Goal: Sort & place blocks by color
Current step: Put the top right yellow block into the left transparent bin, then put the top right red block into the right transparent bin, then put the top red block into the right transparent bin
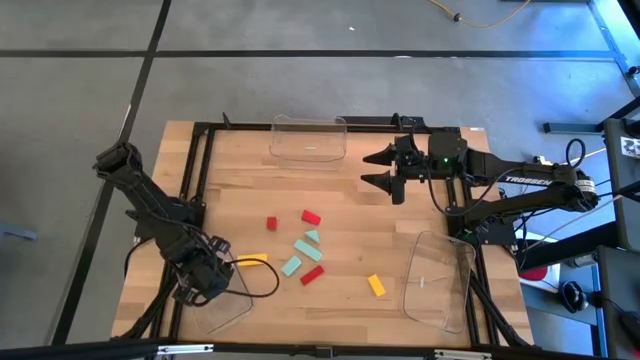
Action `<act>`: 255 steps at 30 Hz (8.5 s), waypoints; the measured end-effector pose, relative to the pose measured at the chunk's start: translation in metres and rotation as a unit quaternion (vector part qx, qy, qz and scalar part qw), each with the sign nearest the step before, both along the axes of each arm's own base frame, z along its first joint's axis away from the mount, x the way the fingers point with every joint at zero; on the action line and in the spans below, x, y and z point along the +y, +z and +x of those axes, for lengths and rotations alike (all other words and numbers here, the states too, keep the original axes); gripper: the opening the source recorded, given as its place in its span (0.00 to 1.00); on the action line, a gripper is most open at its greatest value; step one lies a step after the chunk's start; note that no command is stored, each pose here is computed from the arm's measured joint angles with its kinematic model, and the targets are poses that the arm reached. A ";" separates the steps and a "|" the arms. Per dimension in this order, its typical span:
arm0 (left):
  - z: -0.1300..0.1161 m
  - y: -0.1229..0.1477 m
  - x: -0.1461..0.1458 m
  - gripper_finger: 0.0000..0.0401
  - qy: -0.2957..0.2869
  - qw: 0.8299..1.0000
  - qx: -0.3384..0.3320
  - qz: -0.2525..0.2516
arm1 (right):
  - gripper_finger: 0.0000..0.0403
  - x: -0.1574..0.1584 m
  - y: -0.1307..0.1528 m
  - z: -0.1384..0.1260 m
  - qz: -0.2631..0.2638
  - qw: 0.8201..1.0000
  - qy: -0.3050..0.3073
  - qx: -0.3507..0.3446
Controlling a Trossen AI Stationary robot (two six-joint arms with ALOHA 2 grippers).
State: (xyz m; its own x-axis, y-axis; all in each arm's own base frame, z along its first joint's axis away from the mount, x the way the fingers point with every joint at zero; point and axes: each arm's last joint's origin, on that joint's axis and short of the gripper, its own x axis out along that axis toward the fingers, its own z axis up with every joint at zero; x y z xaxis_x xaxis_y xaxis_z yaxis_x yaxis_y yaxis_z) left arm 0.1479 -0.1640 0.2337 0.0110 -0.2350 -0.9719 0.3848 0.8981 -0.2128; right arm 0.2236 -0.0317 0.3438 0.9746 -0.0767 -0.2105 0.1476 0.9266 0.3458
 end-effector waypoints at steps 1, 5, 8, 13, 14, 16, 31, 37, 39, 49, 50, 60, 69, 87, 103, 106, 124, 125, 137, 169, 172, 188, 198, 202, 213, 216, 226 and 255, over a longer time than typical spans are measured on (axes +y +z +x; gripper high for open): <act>0.000 0.000 0.000 0.30 -0.005 1.000 0.001 -0.001 | 0.77 0.000 0.000 0.000 0.000 1.000 0.000 0.002; 0.000 -0.001 0.000 0.32 -0.019 1.000 -0.004 0.000 | 0.77 0.000 -0.003 0.000 0.002 1.000 0.000 0.014; 0.000 -0.001 0.000 0.38 -0.023 1.000 -0.010 0.005 | 0.77 0.000 -0.004 -0.001 0.008 1.000 -0.009 0.019; 0.000 -0.001 0.000 0.44 -0.023 1.000 -0.012 0.006 | 0.77 -0.001 -0.004 -0.001 0.009 1.000 -0.014 0.019; 0.000 -0.001 0.001 0.44 -0.022 1.000 -0.011 0.006 | 0.77 -0.001 -0.004 -0.001 0.009 1.000 -0.014 0.019; 0.002 -0.001 0.002 0.45 -0.013 1.000 0.000 -0.003 | 0.77 -0.001 -0.004 -0.001 0.009 1.000 -0.014 0.019; 0.037 0.153 0.084 0.46 0.200 0.920 -0.336 -0.003 | 0.77 0.001 0.000 0.000 0.015 1.000 0.017 0.001; 0.073 0.161 0.141 0.46 0.276 0.788 -0.549 0.033 | 0.77 0.002 0.000 0.000 0.025 0.999 0.036 0.001; 0.083 0.145 0.150 0.46 0.258 0.755 -0.602 -0.032 | 0.77 0.002 -0.001 0.000 0.030 0.999 0.036 0.002; 0.108 0.044 0.165 0.46 0.304 0.779 -0.542 -0.086 | 0.77 0.002 -0.001 0.000 0.028 0.999 0.036 0.004; 0.114 0.044 0.166 0.46 0.302 0.789 -0.529 -0.084 | 0.77 0.002 -0.001 0.000 0.028 0.999 0.036 0.004; 0.168 -0.003 0.177 0.56 0.203 0.940 -0.270 0.034 | 0.77 0.002 -0.003 0.000 0.029 0.999 0.036 0.013; 0.195 -0.057 0.180 0.62 0.081 0.965 -0.227 0.108 | 0.77 0.002 -0.004 0.000 0.018 0.999 0.038 0.020; 0.203 -0.093 0.198 0.42 0.093 0.973 -0.187 0.100 | 0.77 0.002 -0.005 -0.001 0.015 0.999 0.024 0.023; 0.124 0.040 0.211 0.29 0.308 0.833 -0.457 0.045 | 0.77 0.002 -0.025 0.005 0.025 0.998 0.014 0.056; 0.096 0.048 0.197 0.29 0.348 0.749 -0.564 -0.011 | 0.77 0.005 -0.039 0.013 0.044 0.998 0.017 0.045; 0.115 0.065 0.155 0.29 0.256 0.850 -0.433 0.156 | 0.77 0.011 -0.091 0.099 0.440 0.896 -0.054 -0.012; 0.122 0.065 0.154 0.29 0.244 0.860 -0.421 0.157 | 0.77 0.013 -0.093 0.102 0.440 0.896 -0.054 -0.009; 0.159 0.055 0.160 0.29 0.251 0.882 -0.382 0.115 | 0.64 0.021 -0.117 0.122 0.432 0.898 -0.073 0.023; 0.134 0.111 0.180 0.72 0.291 0.876 -0.354 0.149 | 0.10 -0.014 -0.078 0.071 0.310 0.945 -0.060 0.087; 0.122 0.122 0.182 0.75 0.313 0.859 -0.385 0.127 | 0.10 -0.015 -0.066 0.048 0.269 0.953 -0.069 0.116; 0.050 0.092 0.171 0.74 0.341 0.627 -0.689 -0.124 | 0.10 -0.003 -0.034 -0.001 0.125 0.989 0.001 -0.080; 0.044 0.096 0.174 0.74 0.363 0.606 -0.700 -0.107 | 0.10 0.003 -0.024 -0.001 0.155 0.981 0.091 -0.068; 0.044 0.096 0.175 0.74 0.376 0.600 -0.700 -0.096 | 0.10 0.025 0.002 -0.006 0.177 0.970 0.165 0.037; 0.044 0.096 0.175 0.74 0.378 0.599 -0.700 -0.094 | 0.10 0.106 -0.004 -0.055 0.259 0.823 0.196 0.466; 0.044 0.096 0.175 0.74 0.378 0.599 -0.700 -0.093 | 0.10 0.125 -0.033 -0.061 0.270 0.784 0.188 0.526; 0.044 0.096 0.175 0.74 0.378 0.599 -0.700 -0.093 | 0.10 0.161 -0.144 -0.079 0.301 0.758 0.147 0.560; 0.044 0.096 0.177 0.74 0.383 0.589 -0.710 -0.048 | 0.41 0.168 -0.151 -0.083 0.274 0.755 0.108 0.586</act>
State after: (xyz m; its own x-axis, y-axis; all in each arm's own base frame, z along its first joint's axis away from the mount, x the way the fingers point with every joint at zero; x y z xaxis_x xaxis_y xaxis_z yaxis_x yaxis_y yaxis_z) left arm 0.1915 0.0131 0.3300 0.9354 0.3143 0.1618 -0.2744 0.9342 -0.2281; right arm 0.1404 0.1362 0.1930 0.0722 0.4689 -0.8803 0.5157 0.7379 0.4354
